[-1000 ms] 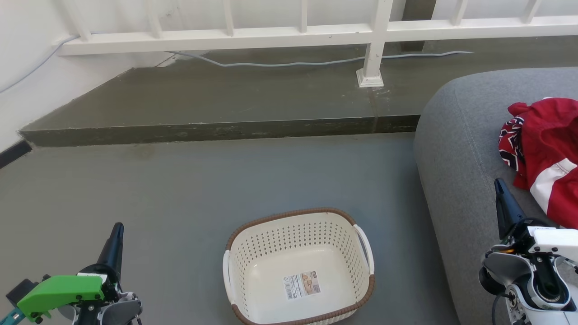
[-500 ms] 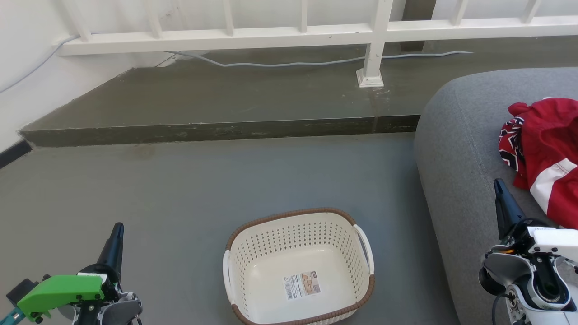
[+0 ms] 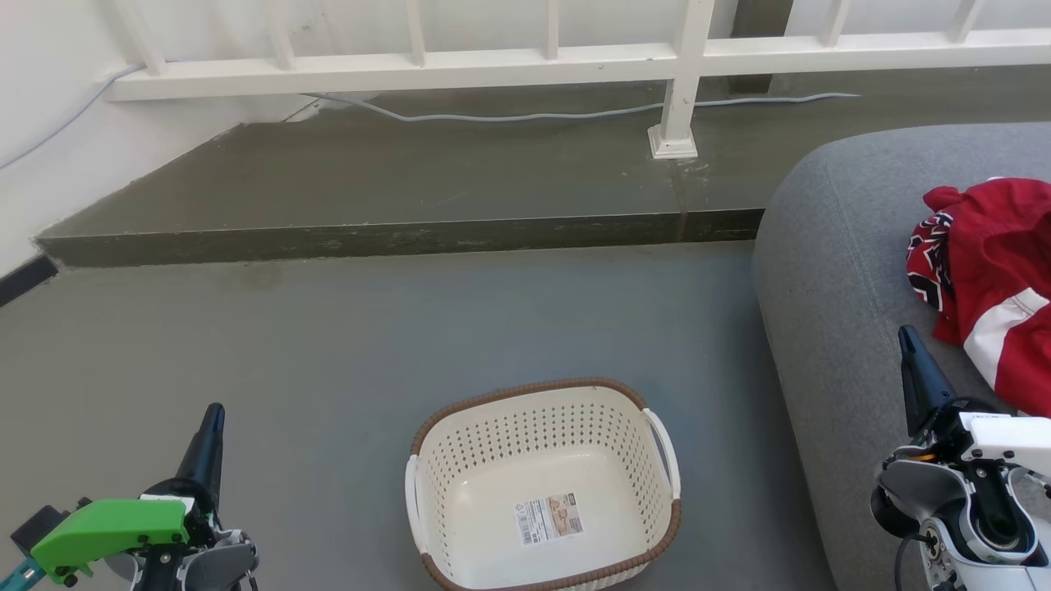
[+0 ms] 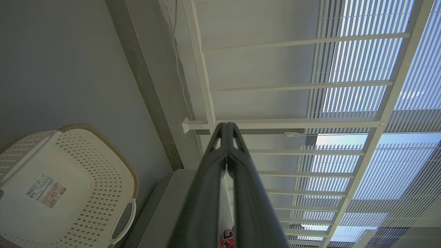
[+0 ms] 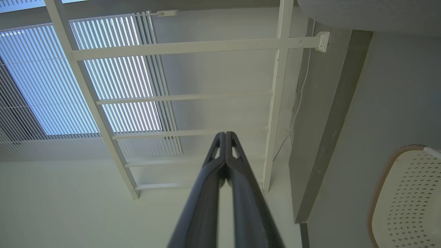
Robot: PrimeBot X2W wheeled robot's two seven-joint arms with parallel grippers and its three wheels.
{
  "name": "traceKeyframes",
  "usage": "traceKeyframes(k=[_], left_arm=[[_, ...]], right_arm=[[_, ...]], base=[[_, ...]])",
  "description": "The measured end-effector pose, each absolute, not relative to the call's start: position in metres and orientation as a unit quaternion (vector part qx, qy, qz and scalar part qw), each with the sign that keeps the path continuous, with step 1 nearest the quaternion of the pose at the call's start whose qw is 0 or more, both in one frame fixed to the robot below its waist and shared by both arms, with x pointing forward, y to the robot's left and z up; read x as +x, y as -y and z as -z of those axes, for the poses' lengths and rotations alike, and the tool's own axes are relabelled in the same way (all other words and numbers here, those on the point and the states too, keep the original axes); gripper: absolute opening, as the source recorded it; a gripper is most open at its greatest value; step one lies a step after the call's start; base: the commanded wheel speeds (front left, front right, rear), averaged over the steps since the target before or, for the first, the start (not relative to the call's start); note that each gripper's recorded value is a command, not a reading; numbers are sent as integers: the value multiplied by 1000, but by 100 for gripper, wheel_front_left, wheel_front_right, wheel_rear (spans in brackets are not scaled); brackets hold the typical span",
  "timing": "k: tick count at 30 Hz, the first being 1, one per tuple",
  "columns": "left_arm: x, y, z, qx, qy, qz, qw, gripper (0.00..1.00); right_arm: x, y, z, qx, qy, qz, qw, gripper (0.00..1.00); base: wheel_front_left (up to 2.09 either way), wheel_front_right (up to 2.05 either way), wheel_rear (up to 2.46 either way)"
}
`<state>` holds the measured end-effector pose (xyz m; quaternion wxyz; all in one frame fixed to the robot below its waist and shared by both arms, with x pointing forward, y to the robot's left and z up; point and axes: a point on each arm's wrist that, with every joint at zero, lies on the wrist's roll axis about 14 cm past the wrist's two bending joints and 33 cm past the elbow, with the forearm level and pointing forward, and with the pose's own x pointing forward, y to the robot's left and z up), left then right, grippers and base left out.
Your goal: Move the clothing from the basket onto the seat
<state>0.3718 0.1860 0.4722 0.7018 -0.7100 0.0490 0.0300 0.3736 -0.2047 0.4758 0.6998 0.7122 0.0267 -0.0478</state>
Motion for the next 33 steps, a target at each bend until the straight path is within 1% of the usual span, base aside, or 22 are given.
traceKeyframes(k=[33], left_arm=[[374,-187,-475,-711,-45,-28,702,0]], right_arm=[[374,205,-476,714,-25,48,698,0]], base=[[0,0,0]])
